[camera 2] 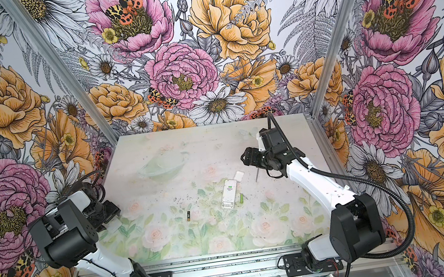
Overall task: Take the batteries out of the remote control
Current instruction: 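Grasp the white display remote with the left gripper while the right gripper moves over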
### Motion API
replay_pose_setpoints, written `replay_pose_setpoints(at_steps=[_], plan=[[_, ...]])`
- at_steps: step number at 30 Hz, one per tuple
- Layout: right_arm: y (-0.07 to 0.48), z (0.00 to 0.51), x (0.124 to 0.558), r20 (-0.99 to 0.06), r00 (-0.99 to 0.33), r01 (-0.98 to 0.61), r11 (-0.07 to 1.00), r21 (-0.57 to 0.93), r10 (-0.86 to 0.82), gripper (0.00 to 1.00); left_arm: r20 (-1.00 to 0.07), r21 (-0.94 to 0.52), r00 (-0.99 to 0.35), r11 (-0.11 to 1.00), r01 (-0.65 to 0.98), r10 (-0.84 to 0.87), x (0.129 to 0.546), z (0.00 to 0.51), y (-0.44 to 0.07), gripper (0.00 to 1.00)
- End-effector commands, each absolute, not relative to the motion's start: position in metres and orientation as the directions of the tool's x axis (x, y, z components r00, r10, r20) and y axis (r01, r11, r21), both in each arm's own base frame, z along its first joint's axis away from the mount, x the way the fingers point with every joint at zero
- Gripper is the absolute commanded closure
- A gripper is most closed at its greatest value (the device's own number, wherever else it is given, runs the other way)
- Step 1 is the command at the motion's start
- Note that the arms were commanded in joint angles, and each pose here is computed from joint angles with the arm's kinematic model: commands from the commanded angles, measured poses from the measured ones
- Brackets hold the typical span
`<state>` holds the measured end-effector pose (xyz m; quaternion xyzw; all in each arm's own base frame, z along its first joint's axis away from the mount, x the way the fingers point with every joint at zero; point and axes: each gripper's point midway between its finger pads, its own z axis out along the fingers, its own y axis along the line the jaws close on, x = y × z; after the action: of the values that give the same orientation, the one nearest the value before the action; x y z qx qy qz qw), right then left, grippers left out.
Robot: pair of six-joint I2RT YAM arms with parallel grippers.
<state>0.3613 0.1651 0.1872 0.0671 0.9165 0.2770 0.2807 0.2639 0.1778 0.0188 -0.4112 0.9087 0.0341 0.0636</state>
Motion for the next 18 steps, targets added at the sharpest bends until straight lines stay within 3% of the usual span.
replay_pose_setpoints(at_steps=[1,5,10,18], plan=[[0.179,0.201,0.376,-0.5,-0.816,-0.062,0.815,0.576,0.291,0.24,-0.137,-0.038,-0.663,0.672,-0.739,-0.736,0.27,0.012,0.173,0.4],[0.198,0.198,0.38,-0.49,-0.831,-0.09,0.804,0.588,0.265,0.24,-0.126,-0.063,-0.658,0.668,-0.742,-0.743,0.268,0.012,0.166,0.41],[0.242,0.192,0.375,-0.499,-0.845,-0.188,0.765,0.616,0.194,0.24,-0.142,-0.149,-0.677,0.692,-0.706,-0.722,0.284,0.028,0.138,0.51],[0.357,0.189,0.338,-0.553,-0.829,-0.42,0.558,0.716,0.086,0.25,-0.205,-0.43,-0.644,0.659,-0.617,-0.737,0.333,0.105,0.038,0.59]])
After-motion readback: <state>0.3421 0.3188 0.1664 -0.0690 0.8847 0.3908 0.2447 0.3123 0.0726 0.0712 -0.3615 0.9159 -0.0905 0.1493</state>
